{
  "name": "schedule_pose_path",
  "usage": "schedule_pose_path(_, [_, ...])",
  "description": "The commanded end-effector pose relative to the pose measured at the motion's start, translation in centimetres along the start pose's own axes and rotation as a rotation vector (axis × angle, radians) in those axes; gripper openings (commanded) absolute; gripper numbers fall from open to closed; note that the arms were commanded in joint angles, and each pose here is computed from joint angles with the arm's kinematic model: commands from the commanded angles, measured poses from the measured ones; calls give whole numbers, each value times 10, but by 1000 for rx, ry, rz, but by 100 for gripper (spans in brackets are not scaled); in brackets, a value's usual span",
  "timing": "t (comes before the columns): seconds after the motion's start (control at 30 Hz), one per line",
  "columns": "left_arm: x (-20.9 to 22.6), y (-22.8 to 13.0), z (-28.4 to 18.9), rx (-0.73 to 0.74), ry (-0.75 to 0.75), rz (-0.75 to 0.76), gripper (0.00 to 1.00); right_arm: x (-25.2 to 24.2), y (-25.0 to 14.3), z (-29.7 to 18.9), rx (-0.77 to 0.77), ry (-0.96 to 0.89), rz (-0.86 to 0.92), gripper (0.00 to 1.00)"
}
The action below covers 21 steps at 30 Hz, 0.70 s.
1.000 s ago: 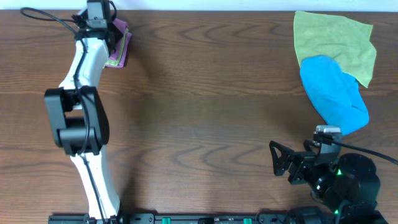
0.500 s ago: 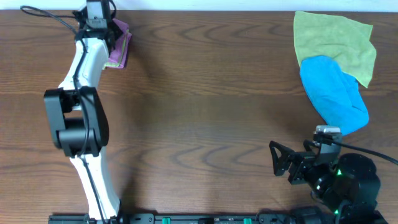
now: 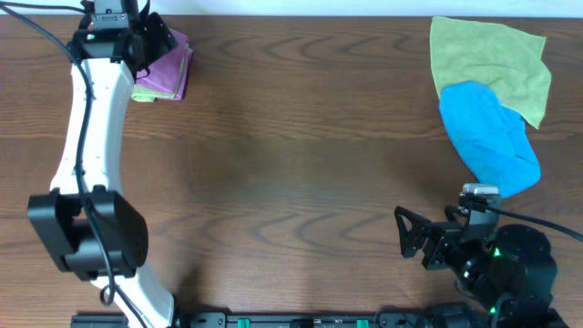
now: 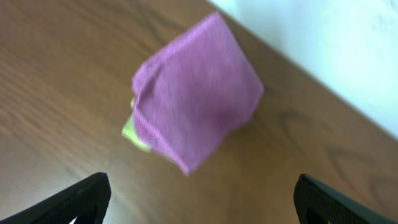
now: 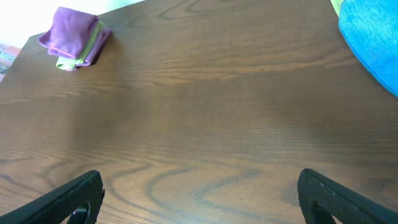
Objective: Fold the cloth
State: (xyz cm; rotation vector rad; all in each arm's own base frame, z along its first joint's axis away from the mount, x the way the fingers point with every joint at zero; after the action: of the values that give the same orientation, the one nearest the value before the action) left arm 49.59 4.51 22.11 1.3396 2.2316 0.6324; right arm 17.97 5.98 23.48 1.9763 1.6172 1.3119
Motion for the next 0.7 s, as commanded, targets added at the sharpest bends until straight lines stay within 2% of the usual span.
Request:
schedule_pose_path(0.0, [-8, 0, -32, 16, -82, 31, 95, -1, -1, 0, 2, 0, -3, 99])
schedule_pose_path(0.2, [-7, -18, -60, 84, -119, 34, 95, -1, -1, 0, 2, 0, -3, 99])
schedule_pose_path(0.43, [20, -68, -96, 278, -28, 60, 95, -1, -1, 0, 2, 0, -3, 99])
schedule_pose_path(0.67, [32, -106, -137, 360, -8, 175, 95, -1, -1, 0, 2, 0, -3, 99])
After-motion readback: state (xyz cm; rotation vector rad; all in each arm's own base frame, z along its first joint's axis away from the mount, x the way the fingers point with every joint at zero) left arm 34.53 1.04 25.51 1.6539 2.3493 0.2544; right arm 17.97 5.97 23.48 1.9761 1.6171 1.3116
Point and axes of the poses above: each gripper's point midway between its finger pads, its own z axis out along the fingers, its own x axis along the line the jaws close on, y = z × x, the point moved 1 cm from there along -z, back along the fingers, and after that the axes turned 7 degrees about z, right-handed, at the moved point
